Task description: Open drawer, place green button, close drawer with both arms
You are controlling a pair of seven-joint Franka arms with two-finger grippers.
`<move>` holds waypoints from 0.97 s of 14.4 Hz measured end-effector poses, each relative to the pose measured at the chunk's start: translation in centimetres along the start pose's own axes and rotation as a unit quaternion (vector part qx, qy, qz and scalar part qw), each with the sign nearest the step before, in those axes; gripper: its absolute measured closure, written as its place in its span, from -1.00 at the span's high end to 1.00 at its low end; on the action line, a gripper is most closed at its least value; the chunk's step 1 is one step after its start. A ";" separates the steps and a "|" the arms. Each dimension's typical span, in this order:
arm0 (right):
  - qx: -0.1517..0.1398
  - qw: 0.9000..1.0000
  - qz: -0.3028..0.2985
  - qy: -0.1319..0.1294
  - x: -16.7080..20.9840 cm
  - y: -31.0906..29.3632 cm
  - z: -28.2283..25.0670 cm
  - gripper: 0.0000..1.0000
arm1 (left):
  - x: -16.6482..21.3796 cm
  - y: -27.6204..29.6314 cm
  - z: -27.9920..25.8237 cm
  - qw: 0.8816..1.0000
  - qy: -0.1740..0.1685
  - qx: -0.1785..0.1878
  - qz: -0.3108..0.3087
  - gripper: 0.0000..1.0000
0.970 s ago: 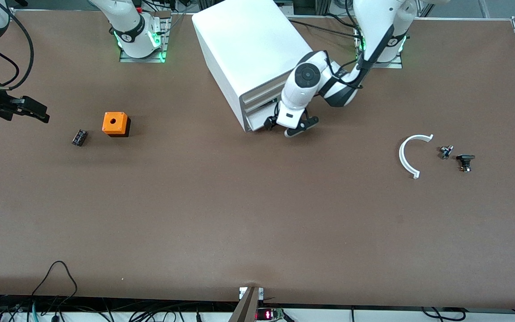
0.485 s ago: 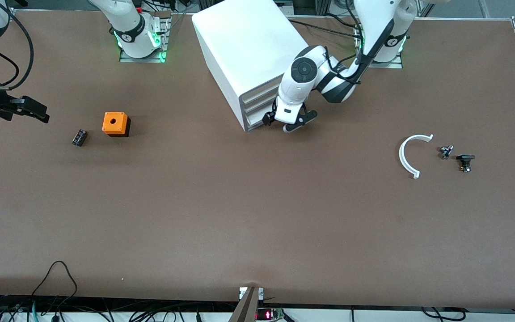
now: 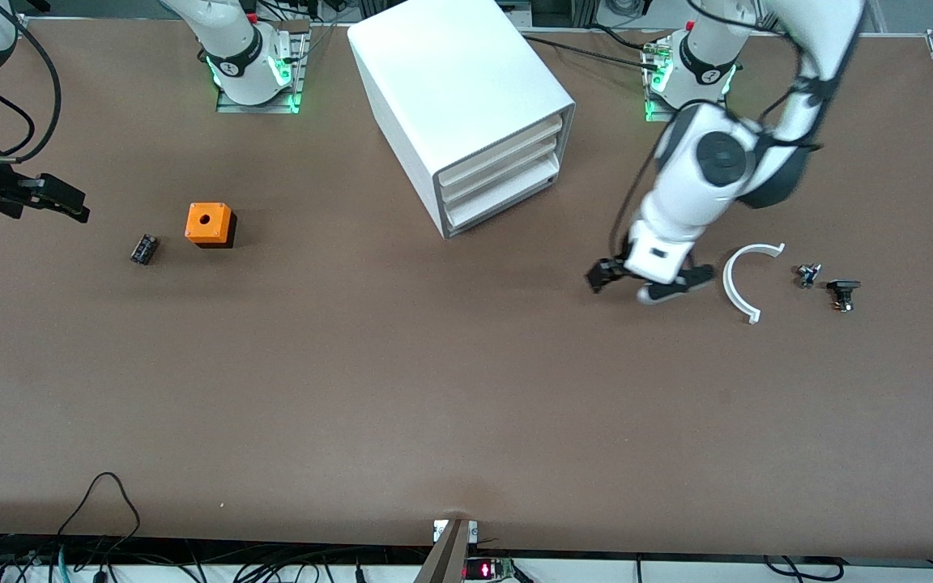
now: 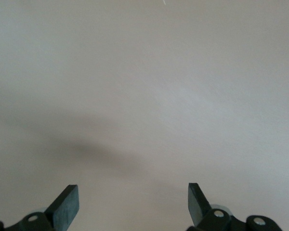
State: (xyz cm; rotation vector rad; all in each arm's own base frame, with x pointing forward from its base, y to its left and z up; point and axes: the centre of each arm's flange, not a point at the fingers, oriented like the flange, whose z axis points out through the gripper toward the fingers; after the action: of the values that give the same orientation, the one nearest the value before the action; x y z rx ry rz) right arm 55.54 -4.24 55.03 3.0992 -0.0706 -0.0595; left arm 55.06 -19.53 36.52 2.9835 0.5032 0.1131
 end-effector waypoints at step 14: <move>0.000 1.000 0.000 0.000 0.0 0.0 0.0 1.00 | 4.6 -13.4 -22.4 0.977 -0.044 0.067 0.197 1.00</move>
State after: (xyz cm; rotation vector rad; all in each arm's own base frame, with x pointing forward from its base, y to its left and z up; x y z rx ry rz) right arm 55.54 -4.24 55.03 3.0992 -0.0706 -0.0595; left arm 53.07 -3.24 57.27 3.1609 -0.1004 -0.0200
